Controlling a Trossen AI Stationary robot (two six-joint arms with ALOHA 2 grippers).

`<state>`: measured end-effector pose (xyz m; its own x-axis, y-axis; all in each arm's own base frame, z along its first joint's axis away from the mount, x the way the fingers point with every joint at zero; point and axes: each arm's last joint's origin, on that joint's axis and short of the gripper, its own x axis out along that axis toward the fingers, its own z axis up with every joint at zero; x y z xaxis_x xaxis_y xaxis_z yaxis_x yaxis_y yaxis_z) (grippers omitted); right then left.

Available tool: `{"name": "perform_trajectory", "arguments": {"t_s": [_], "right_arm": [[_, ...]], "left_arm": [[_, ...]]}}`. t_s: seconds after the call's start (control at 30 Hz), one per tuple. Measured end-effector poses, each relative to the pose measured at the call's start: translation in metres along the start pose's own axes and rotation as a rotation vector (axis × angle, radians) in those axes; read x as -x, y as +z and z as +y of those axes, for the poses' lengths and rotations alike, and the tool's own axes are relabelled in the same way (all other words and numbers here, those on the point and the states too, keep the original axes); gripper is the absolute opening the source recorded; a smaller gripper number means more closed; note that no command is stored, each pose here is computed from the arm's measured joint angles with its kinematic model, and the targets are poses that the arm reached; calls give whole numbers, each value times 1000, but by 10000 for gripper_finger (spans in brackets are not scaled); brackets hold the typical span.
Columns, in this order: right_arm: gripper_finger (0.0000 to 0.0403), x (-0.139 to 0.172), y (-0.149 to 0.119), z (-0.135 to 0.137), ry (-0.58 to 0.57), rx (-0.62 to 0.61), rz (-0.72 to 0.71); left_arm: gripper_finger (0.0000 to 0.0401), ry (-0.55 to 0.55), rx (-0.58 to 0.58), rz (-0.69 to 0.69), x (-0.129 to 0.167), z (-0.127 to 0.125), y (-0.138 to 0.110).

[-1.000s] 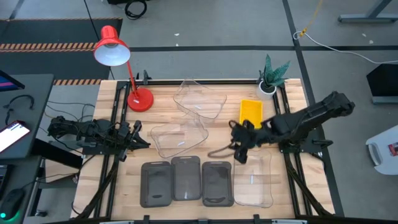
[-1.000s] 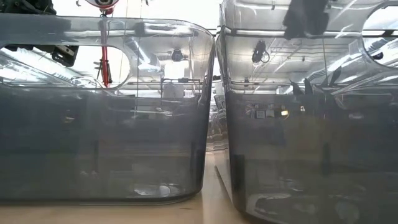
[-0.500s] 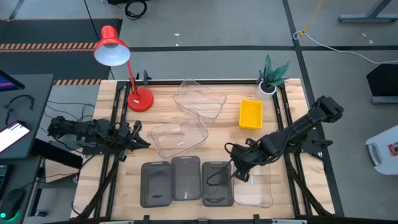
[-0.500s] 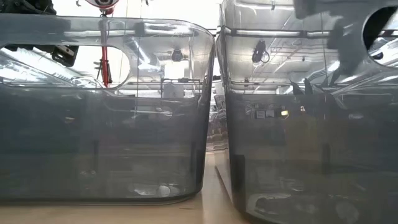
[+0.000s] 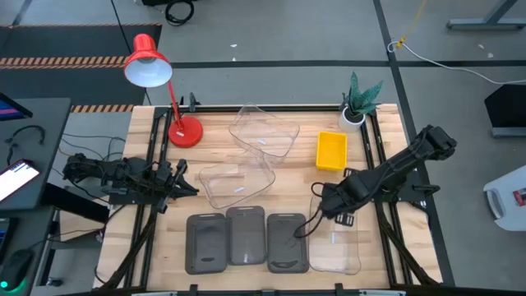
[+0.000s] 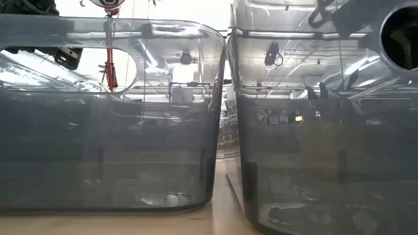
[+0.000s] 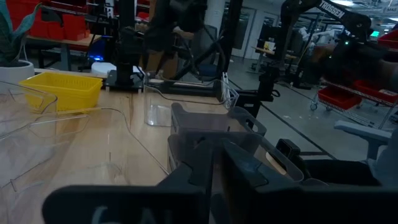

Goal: Stack baskets by color
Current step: Stack the bottom transparent bin on the middle left transparent bin

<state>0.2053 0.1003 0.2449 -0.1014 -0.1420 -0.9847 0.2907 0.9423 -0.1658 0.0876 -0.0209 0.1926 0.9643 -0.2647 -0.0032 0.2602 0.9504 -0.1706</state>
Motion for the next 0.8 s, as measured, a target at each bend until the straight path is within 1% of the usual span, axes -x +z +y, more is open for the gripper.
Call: {"name": "perform_trajectory", "arguments": {"t_s": [0.17, 0.27, 0.4, 0.57, 0.8], "right_arm": [[160, -1, 7, -9, -6, 94, 14], [157, -2, 14, -15, 6, 125, 11], [145, -11, 22, -25, 36, 127, 21], [130, -25, 33, -31, 157, 116, 8], [115, -44, 39, -43, 238, 92, 47]], "left_arm": [[31, 0, 0, 0, 0, 0, 0], [35, 0, 0, 0, 0, 0, 0], [39, 0, 0, 0, 0, 0, 0], [33, 0, 0, 0, 0, 0, 0], [29, 0, 0, 0, 0, 0, 0]]}}
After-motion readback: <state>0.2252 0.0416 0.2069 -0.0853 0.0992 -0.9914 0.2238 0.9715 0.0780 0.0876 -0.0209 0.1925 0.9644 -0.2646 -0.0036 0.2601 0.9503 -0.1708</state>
